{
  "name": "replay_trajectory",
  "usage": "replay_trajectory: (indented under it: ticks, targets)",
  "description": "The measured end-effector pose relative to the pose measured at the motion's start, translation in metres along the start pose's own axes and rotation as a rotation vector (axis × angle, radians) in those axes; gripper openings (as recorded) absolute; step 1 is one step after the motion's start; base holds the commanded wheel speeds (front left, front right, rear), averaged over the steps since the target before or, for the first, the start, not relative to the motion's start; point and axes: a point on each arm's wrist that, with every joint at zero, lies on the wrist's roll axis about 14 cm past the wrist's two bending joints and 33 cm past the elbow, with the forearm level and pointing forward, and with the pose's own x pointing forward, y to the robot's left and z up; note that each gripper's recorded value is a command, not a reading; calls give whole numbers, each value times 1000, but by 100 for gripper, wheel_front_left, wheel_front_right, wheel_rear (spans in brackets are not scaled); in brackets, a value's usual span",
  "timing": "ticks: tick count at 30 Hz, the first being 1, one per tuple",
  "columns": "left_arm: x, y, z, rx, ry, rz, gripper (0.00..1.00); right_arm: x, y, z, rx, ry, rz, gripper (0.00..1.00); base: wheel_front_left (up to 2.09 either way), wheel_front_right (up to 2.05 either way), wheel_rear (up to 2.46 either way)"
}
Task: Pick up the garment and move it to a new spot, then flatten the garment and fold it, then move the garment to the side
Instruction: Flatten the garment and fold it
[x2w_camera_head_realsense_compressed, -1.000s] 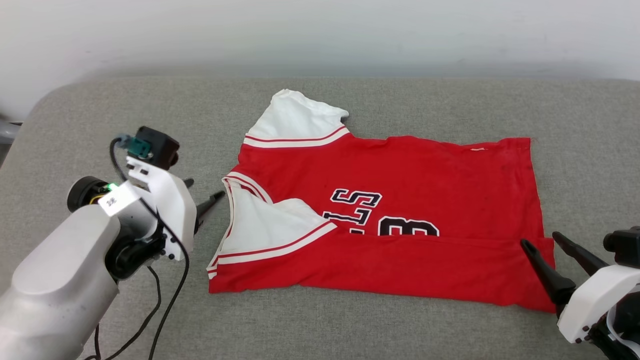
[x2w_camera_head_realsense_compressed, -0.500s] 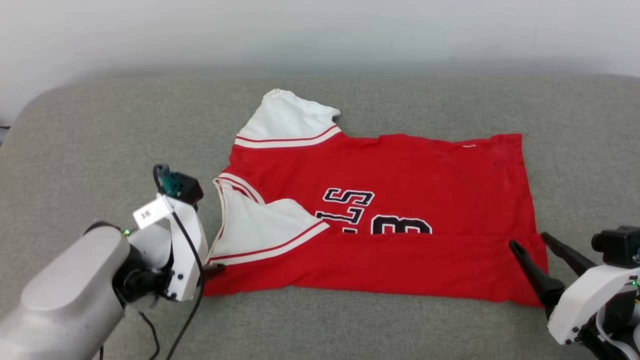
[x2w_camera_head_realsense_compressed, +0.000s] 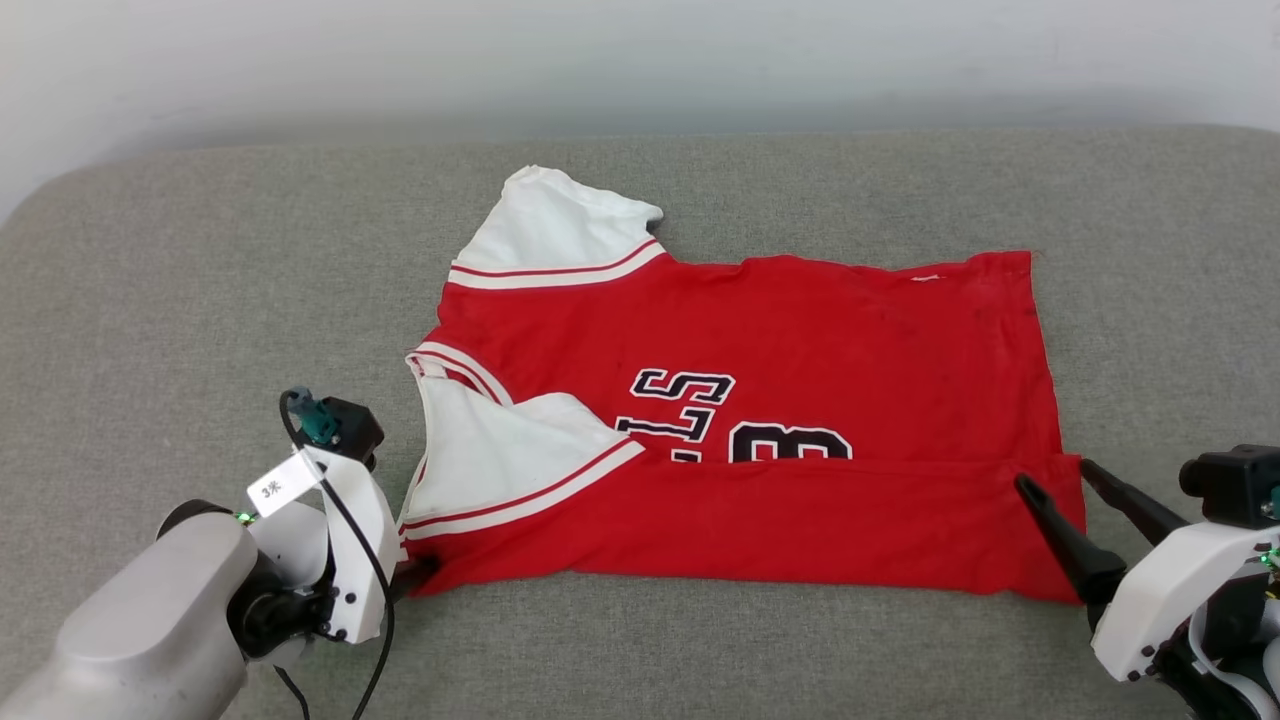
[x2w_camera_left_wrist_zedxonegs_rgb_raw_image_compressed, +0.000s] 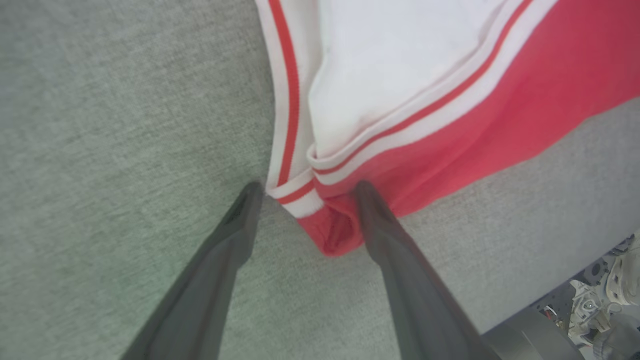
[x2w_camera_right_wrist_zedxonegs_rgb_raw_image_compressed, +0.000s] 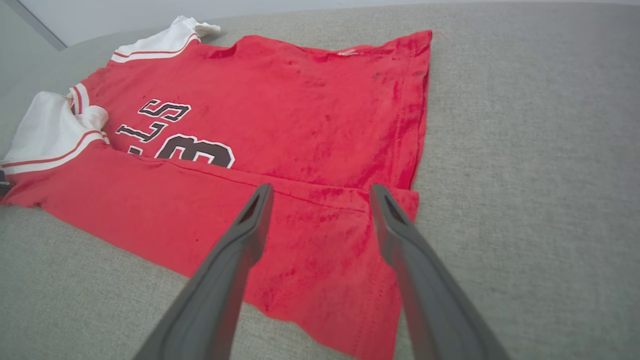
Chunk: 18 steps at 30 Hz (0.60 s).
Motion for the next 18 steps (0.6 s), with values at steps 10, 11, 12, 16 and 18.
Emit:
replay_trajectory:
  ticks: [10,11,12,16,18]
  targets:
    - [-18,-11,21,48,-199,-9,0,-9,-15,51,-181,-16,-14,100,0,0,0]
    - [-20,-11,23,59,-211,-7,0,-11,-17,50,-202,15,-17,100,0,0,0]
    - [-22,-12,24,66,-224,-5,0,-12,-18,49,-219,47,-18,100,0,0,0]
    - [-28,-21,31,90,-270,-16,0,-18,-24,41,-261,200,-18,100,0,0,0]
    - [-31,-23,34,103,-287,-14,0,-22,-27,30,-260,287,-20,100,0,0,0]
